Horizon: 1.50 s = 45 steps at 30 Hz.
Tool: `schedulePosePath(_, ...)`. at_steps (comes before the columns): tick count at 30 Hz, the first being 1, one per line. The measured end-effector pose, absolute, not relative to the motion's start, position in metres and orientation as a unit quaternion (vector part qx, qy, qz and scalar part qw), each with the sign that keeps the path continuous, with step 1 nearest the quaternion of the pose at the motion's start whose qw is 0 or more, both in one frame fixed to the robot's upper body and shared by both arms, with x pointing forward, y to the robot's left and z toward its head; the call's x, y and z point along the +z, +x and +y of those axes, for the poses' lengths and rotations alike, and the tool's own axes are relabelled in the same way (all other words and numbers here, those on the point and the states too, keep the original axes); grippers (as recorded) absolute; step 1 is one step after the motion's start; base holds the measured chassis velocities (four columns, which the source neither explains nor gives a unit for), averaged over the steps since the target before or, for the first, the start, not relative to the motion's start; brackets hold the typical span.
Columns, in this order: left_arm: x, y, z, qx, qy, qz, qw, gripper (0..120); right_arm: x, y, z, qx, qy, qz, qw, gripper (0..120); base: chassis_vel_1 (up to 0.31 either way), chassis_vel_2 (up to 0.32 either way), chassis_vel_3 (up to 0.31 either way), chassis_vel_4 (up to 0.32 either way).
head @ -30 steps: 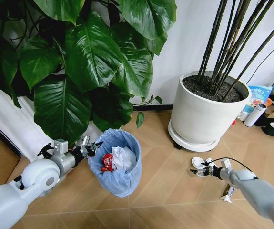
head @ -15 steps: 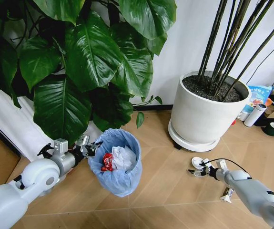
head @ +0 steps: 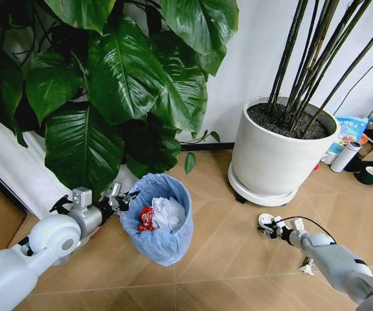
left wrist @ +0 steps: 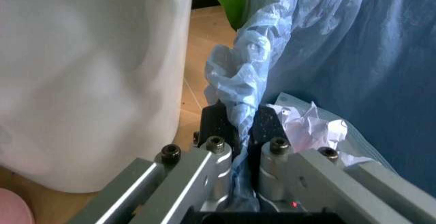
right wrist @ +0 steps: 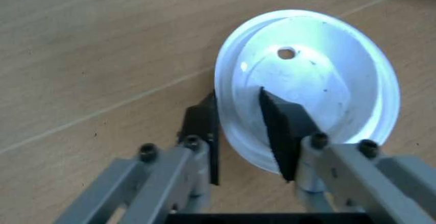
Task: Pick up the trash bin and place the garbage on the floor into it.
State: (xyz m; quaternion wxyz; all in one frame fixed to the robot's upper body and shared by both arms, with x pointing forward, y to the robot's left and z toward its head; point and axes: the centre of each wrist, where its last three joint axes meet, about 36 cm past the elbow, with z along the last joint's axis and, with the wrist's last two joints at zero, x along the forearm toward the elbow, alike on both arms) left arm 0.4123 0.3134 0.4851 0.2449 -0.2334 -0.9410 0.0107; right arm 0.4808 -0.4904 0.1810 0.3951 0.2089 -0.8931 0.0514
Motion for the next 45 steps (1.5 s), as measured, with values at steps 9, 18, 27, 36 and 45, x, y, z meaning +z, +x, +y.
schedulePosePath(9,0.484,0.413,0.313,0.013,-0.233,-0.941,0.245,0,0.181,0.473,-0.498,0.052,0.208,-0.889,0.403,0,0.0,0.0,0.0,0.0)
schedulePosePath(18,0.48,0.413,0.311,0.018,-0.232,-0.941,0.245,0,0.185,0.466,-0.504,0.047,0.219,-0.889,0.401,0,0.0,0.0,0.0,0.0)
schedulePosePath(27,0.474,0.412,0.309,0.016,-0.235,-0.939,0.252,0,0.208,0.451,-0.511,0.022,0.256,-0.896,0.363,0,0.0,0.0,0.0,0.0)
schedulePosePath(36,0.473,0.414,0.311,0.007,-0.241,-0.936,0.256,0,0.233,0.436,-0.511,-0.001,0.311,-0.904,0.293,0,0.0,0.0,0.0,0.0)
schedulePosePath(45,0.468,0.412,0.309,0.0,-0.254,-0.931,0.261,0,0.314,0.448,-0.509,-0.027,0.437,-0.89,0.124,0,0.0,0.0,0.0,0.0)
